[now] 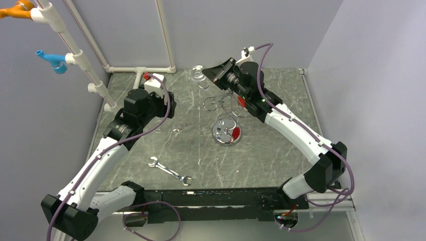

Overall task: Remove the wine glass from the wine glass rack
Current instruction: Pick up the wine glass from the wine rack.

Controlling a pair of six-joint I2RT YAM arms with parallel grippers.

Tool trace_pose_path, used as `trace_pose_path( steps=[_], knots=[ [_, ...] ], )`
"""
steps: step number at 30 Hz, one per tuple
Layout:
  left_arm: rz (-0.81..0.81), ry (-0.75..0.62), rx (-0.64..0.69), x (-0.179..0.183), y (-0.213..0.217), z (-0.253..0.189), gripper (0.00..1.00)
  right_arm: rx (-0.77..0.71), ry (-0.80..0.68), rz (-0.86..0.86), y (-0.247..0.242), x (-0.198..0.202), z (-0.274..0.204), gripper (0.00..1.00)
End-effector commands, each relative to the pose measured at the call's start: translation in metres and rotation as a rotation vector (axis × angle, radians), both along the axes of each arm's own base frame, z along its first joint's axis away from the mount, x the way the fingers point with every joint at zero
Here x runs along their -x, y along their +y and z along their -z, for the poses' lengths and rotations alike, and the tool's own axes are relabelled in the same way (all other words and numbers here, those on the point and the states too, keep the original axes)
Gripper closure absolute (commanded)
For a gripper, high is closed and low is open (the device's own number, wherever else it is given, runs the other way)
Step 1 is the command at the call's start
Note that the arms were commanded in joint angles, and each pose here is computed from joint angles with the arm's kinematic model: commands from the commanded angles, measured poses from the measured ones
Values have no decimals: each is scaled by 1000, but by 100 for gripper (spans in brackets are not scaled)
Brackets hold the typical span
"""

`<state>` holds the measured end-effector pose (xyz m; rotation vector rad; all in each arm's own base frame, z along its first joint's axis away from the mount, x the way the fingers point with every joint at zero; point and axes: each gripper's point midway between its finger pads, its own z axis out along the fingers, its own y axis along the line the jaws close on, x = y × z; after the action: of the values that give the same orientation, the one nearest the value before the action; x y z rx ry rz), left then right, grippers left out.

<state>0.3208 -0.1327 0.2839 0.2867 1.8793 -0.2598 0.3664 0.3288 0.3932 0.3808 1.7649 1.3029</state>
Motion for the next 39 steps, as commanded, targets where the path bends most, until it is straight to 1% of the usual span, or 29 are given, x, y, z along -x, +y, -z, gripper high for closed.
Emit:
trace_pose_path(
  steps=[1,15,39],
  knots=[
    [3,-63,11,-1,0,-26,22,-95,-171,58,-22,10,-76,100],
    [7,-60,13,-1,-1,-26,22,-87,-174,107,-38,15,-81,100],
    [9,-58,12,-1,-2,-25,22,-112,-157,86,-45,31,-76,100]
  ],
)
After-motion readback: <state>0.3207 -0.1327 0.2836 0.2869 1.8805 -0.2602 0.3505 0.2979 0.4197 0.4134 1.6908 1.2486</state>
